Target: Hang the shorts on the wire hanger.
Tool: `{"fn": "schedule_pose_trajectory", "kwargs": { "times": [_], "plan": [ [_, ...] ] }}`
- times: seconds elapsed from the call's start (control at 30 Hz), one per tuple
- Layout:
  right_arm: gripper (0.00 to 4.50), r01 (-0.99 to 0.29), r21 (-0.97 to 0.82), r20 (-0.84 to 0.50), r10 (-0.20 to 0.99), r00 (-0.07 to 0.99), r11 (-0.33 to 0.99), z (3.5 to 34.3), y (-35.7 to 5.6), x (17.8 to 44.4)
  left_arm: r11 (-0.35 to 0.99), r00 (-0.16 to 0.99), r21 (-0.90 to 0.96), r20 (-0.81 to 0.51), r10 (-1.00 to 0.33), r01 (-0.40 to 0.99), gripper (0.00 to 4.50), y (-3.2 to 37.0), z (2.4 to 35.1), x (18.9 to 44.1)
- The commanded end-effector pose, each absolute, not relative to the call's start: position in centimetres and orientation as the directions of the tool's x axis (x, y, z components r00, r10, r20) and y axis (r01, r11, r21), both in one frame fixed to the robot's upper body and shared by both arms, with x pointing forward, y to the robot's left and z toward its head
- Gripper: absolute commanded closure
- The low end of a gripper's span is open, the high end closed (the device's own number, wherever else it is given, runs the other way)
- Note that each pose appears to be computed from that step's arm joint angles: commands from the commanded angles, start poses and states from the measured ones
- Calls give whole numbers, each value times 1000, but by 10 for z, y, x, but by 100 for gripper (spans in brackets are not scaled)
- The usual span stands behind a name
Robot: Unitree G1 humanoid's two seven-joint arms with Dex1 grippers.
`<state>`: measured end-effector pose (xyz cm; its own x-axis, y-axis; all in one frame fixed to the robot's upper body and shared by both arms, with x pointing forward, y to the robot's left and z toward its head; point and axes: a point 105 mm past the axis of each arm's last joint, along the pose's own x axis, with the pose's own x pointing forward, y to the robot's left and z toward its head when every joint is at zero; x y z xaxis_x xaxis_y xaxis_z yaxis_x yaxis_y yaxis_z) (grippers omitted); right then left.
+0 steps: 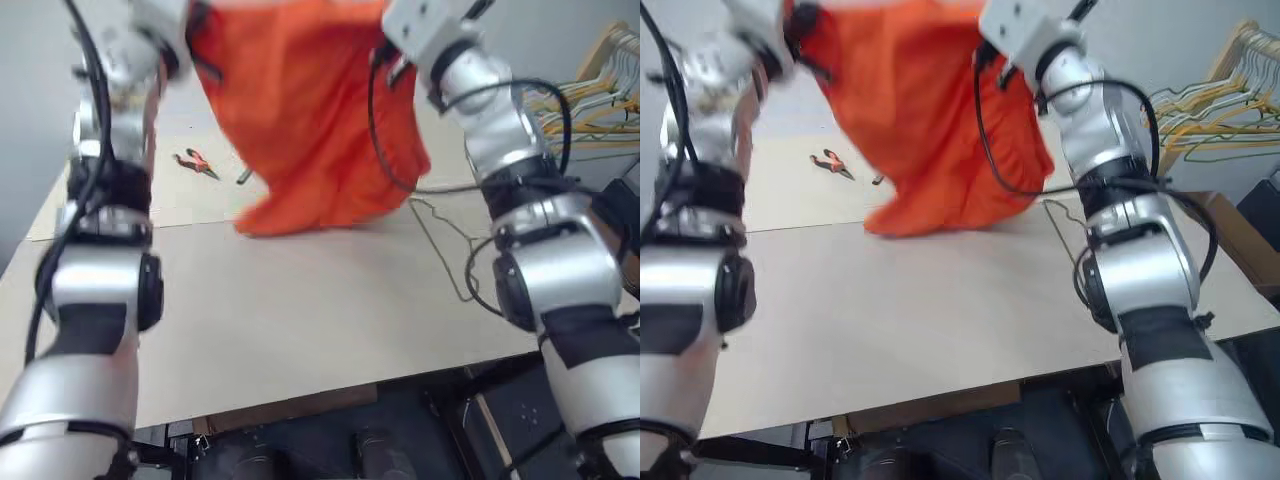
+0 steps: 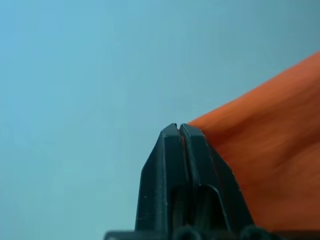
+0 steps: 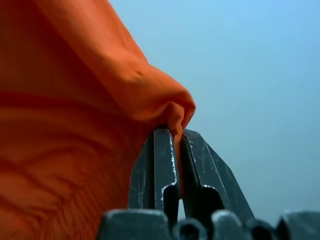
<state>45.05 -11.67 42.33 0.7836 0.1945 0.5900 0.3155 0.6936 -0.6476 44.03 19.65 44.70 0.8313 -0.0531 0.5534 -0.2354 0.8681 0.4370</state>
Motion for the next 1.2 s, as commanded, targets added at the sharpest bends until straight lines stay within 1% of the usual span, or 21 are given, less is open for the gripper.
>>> {"fn": "schedule_pose_trajectory", "kwargs": {
  "times": [0.03,0.07,0.1,0.13,0.17,0.2,0.23,0.33,0.4,0.47,0.53,0.57,0.63,0.7,0.73,0.8,0.83,0.93,0.97,1.1,1.2],
  "plan": [
    [447,510,-346,873,72,482,788,485,-136,404,792,541,266,836,95,-549,450,217,508,395],
    [447,524,-323,896,77,438,788,487,-138,398,767,497,270,865,72,-582,450,215,511,389],
    [447,536,-329,906,99,412,778,484,-138,396,754,476,280,878,49,-595,450,213,509,387],
    [447,531,-358,899,130,418,768,475,-139,398,751,481,307,876,16,-584,450,211,502,389],
    [447,521,-397,884,162,439,756,463,-139,403,744,494,349,869,-29,-570,450,207,491,393],
    [447,488,-468,846,213,490,736,443,-140,411,717,523,432,845,-110,-547,450,202,472,399],
    [447,462,-513,817,245,523,723,428,-142,416,695,541,488,824,-168,-528,450,198,458,403],
    [447,359,-689,683,400,611,630,372,-143,426,681,635,637,703,-319,-362,450,190,397,414],
    [447,191,-843,492,576,653,503,312,-137,423,630,692,752,561,-453,-197,450,182,334,406],
    [447,66,-908,355,673,649,414,277,-133,415,581,718,811,444,-536,-67,450,176,299,393],
    [447,-96,-957,162,777,608,275,229,-128,398,504,749,857,264,-607,106,450,174,258,371],
    [447,-147,-963,100,804,586,228,215,-127,390,475,753,863,194,-629,174,450,173,245,361],
    [447,-258,-959,-40,850,525,114,184,-126,371,338,743,876,-33,-668,343,450,178,212,338],
    [447,-332,-943,-162,866,473,5,161,-126,355,223,702,847,-221,-677,482,450,186,190,317],
    [447,-355,-934,-201,866,457,-29,154,-127,350,201,691,827,-277,-668,525,450,189,185,311],
    [447,-407,-907,-291,862,416,-110,137,-129,335,105,639,767,-441,-631,633,450,200,170,294],
    [447,-421,-897,-317,859,402,-135,133,-130,331,79,619,742,-490,-614,666,450,203,166,289],
    [447,-471,-853,-416,837,354,-225,115,-134,311,-67,478,618,-668,-570,783,450,213,149,260],
    [447,-481,-842,-438,830,345,-245,111,-135,306,-99,436,576,-709,-554,811,450,215,145,252],
    [447,-477,-838,-460,813,356,-265,106,-139,298,-175,299,445,-797,-525,878,450,212,135,221],
    [447,-469,-841,-464,805,371,-269,106,-140,297,-217,213,370,-826,-523,903,450,207,131,200]
  ]
}}
